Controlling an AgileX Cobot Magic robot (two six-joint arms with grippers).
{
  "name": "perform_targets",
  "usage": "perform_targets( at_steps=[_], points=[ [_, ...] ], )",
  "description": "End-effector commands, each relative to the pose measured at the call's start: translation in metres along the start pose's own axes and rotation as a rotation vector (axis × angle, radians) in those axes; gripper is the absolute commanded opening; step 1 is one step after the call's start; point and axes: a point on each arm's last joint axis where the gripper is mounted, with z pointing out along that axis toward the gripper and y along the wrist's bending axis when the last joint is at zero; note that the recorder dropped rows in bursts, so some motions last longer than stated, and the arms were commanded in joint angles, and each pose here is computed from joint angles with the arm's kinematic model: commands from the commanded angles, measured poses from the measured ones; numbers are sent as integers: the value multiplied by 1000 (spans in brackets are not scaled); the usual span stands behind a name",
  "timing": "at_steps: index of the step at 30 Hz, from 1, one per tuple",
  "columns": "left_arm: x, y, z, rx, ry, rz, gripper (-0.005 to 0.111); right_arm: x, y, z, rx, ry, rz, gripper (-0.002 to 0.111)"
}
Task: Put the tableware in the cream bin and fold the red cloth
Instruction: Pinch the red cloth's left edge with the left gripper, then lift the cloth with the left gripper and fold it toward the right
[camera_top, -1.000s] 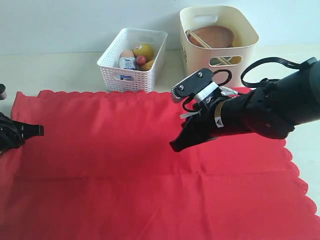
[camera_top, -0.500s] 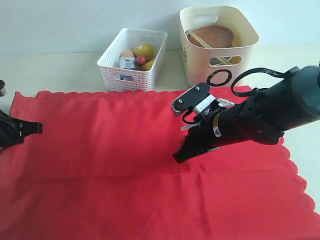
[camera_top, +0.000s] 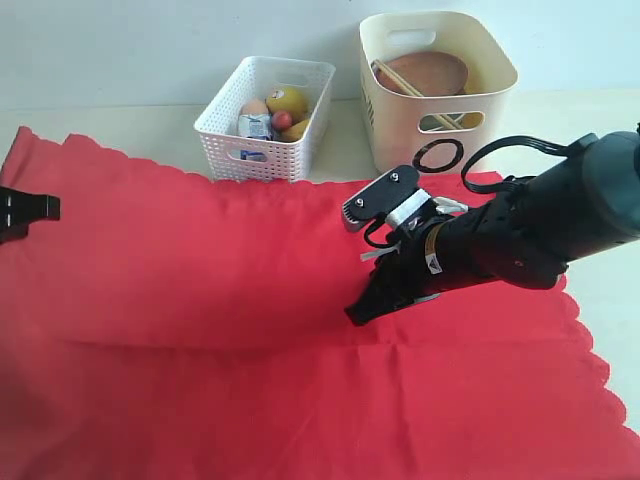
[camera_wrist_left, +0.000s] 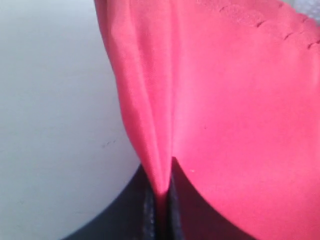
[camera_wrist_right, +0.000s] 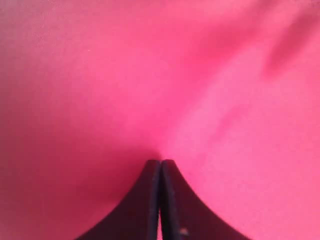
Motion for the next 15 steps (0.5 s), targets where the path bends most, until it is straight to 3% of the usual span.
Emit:
perform_targets(
  at_steps=[1, 15],
  points=[
    [-11, -23, -24, 60, -79, 78, 0, 9, 5, 6, -5, 52, -28, 0],
    [-25, -123, -72, 322, -135, 348, 0, 1, 63, 4, -125, -18, -225, 0]
  ],
)
